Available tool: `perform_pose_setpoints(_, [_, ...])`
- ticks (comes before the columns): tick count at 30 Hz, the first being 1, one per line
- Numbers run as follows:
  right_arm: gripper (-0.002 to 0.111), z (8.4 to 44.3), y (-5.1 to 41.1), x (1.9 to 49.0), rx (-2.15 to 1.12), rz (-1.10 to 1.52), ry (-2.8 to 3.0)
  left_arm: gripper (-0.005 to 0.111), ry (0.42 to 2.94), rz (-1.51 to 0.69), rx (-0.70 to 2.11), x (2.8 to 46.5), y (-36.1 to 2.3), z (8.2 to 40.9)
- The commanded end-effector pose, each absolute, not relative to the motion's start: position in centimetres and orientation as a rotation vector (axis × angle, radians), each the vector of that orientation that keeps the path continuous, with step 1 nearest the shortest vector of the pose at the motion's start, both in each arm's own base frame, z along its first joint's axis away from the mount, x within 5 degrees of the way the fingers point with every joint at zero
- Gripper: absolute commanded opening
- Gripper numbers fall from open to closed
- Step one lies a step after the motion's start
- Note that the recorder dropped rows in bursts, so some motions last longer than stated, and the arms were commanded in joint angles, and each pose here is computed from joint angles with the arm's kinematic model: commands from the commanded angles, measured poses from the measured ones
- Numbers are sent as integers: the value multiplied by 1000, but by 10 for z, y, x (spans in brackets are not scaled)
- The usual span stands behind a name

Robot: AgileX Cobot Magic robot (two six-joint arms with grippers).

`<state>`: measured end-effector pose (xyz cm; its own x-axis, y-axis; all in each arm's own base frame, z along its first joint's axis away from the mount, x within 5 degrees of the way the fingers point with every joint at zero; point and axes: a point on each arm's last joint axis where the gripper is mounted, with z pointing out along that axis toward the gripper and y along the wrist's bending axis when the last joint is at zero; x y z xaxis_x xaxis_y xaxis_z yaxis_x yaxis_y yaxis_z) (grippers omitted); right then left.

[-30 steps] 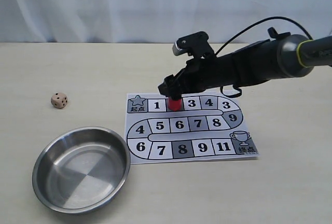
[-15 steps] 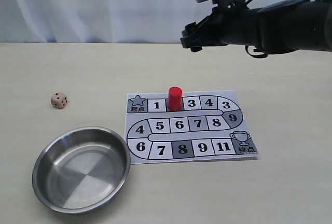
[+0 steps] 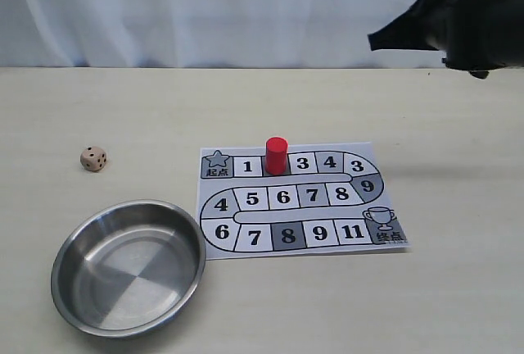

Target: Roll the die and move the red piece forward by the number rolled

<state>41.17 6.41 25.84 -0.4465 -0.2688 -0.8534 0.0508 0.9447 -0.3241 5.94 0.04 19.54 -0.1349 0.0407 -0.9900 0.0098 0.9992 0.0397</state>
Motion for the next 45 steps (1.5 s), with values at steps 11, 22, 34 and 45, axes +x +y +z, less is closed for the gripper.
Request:
perform_pose_setpoints(11, [4,252,-40,411,-220,-632,2094,0,1696,25,34,59,0,195])
perform_pose_setpoints(22, [4,249,-108,398,428,-482,2067,0,1696,25,34,59,0,195])
perform_pose_setpoints(34, [4,252,-32,411,293,724,2035,0,1696,25,34,59,0,195])
perform_pose_setpoints(45, [4,243,-54,381,70,230,2682,0,1696,25,34,59,0,195])
